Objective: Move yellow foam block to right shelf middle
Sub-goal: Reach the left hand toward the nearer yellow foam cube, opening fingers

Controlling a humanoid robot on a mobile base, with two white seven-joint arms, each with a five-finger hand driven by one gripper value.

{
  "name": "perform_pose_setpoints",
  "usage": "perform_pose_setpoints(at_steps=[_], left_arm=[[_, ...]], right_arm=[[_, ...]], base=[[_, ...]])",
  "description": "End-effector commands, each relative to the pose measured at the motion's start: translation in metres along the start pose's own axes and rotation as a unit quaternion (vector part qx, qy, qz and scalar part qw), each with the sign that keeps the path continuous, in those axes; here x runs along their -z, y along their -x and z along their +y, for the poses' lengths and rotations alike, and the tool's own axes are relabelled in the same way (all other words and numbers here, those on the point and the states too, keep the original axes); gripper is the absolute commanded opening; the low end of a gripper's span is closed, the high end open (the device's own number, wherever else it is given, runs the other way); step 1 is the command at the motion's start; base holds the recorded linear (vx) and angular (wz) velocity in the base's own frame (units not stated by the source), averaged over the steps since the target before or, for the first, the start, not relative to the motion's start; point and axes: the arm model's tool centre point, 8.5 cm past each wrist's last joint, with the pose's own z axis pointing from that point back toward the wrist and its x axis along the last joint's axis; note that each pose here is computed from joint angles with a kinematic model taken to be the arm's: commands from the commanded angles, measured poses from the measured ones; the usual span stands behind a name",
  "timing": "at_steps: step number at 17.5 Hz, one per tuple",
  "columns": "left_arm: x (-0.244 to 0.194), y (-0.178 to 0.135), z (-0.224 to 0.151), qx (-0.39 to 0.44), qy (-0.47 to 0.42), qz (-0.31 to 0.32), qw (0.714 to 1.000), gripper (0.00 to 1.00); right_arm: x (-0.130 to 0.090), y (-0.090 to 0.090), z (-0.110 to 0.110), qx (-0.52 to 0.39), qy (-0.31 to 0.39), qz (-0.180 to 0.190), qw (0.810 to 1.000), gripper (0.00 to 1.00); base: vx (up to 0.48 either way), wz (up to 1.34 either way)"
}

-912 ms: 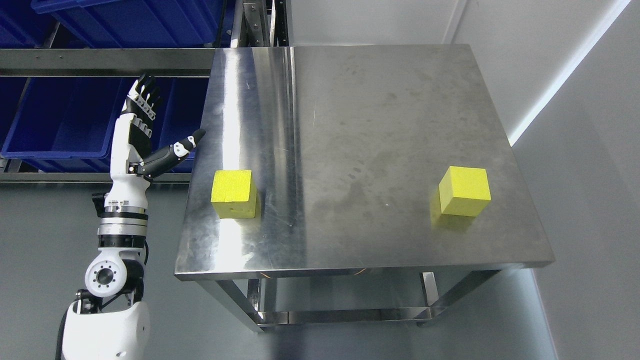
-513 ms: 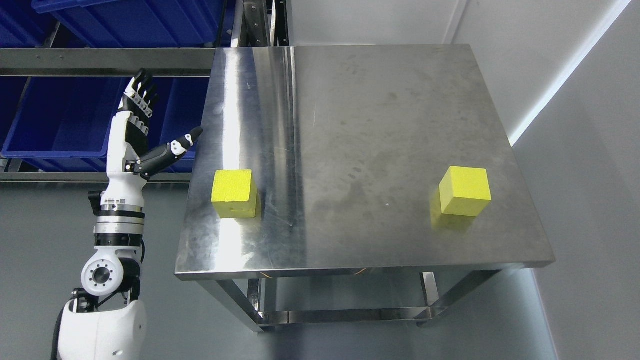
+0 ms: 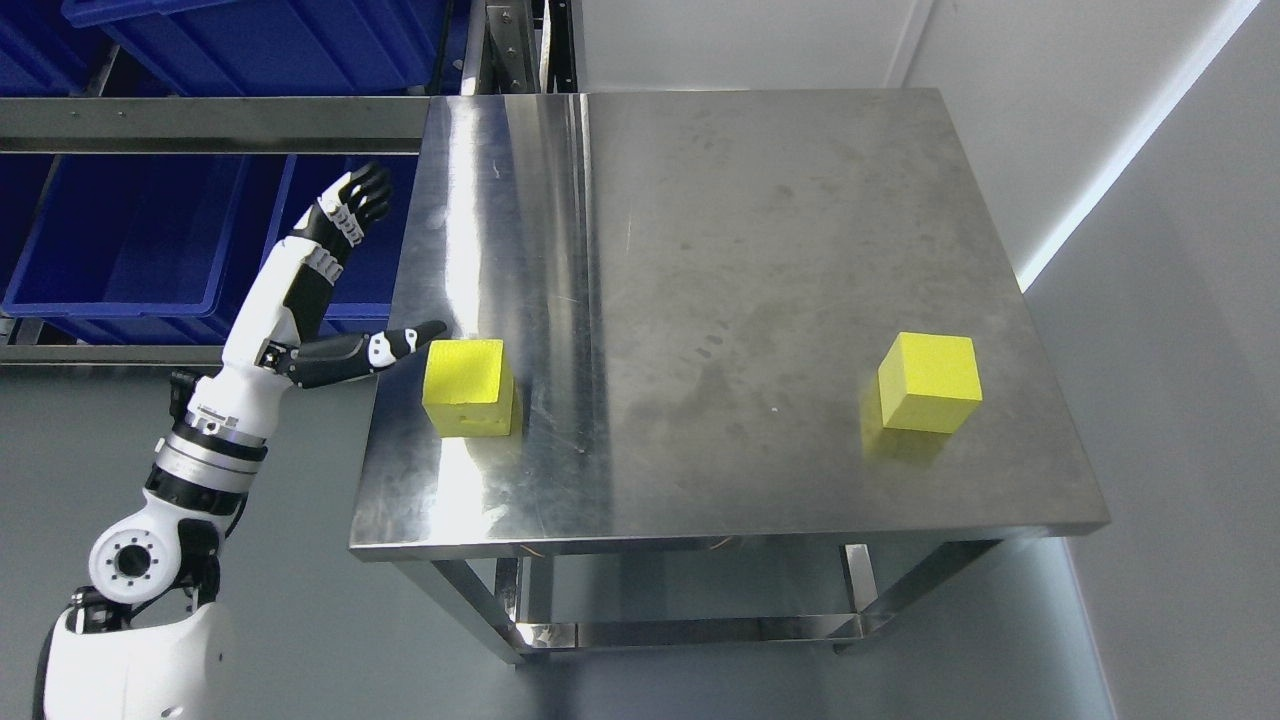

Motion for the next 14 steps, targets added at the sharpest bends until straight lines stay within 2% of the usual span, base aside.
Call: perform_pose_setpoints(at_steps=[1,8,11,14], left_arm=[[-0.049,-0.002,0.029,0.042,0.027,0.017,0.999,1.0],[-0.085,0.016,0.007,0.017,0.053,0.04,0.998,1.0],[-0.081,0.03,0.01,0.004,0.05,0.057,0.997,0.98],[-0.073,0.044,-0.004,-0.016,0.078,0.089,0.993,0.98]], right_arm=[[0.001,-0.009,-0.011,0.0,0.009,-0.011,1.0,1.0],[0.001,-0.009,-0.011,0.0,0.009,-0.011,1.0,1.0],[0.001,-0.009,-0.011,0.0,0.009,-0.011,1.0,1.0],[0.001,-0.009,-0.011,0.0,0.009,-0.011,1.0,1.0]], base=[[0.0,0.0],[0.0,0.0],[0.0,0.0],[0.0,0.0]])
